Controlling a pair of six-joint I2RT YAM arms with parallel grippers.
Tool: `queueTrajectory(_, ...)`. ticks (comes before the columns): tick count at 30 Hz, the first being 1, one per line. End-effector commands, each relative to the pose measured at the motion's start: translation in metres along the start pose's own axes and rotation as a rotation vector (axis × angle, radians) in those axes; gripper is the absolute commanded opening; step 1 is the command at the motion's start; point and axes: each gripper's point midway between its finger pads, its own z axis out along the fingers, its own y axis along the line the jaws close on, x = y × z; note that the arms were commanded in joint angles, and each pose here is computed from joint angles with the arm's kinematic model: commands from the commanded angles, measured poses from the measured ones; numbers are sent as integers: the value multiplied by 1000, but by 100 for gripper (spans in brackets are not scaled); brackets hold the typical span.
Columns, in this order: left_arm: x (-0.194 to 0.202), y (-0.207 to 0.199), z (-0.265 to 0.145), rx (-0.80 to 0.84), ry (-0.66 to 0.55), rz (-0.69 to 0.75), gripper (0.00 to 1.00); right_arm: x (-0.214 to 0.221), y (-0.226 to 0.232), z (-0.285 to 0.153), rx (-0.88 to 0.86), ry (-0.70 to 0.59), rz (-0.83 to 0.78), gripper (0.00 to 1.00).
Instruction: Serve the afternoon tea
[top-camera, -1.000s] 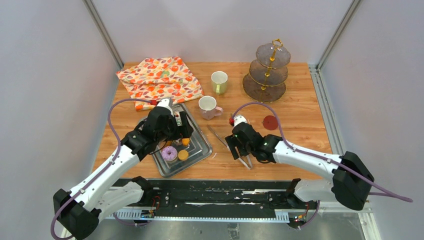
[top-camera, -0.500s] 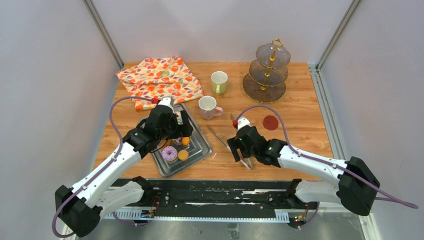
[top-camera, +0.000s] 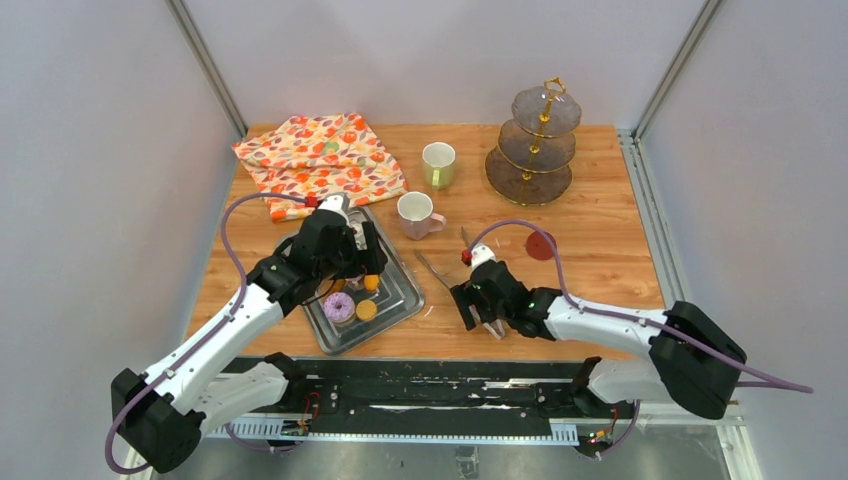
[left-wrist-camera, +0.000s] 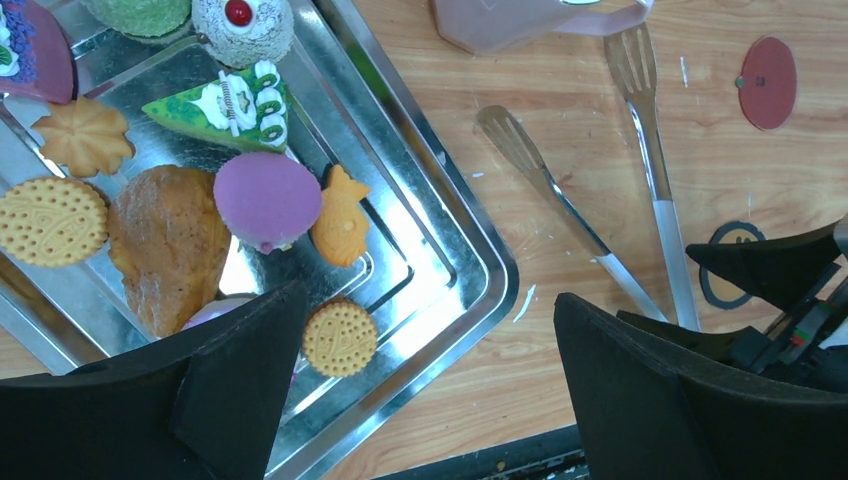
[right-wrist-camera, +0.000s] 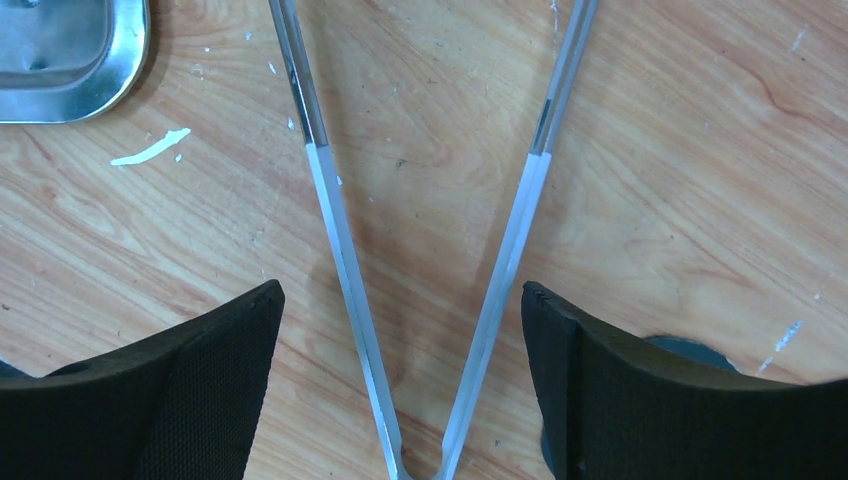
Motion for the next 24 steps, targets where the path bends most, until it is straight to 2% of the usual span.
queueTrajectory(1,-16,-4,-5,7,-43,1,98,-9,-5,13,24,-55,-4,87)
queueTrajectory(17,-21,1,-11,-28,-51,21,98,-5,-8,49,81,-93,78,87)
queueTrajectory(20,-20,1,-9,-28,-47,18,98,-5,-8,53,89,-92,81,80)
queueTrajectory(24,-21,4,-10,-44,-52,17,98,-6,-8,51,87,-96,83,56)
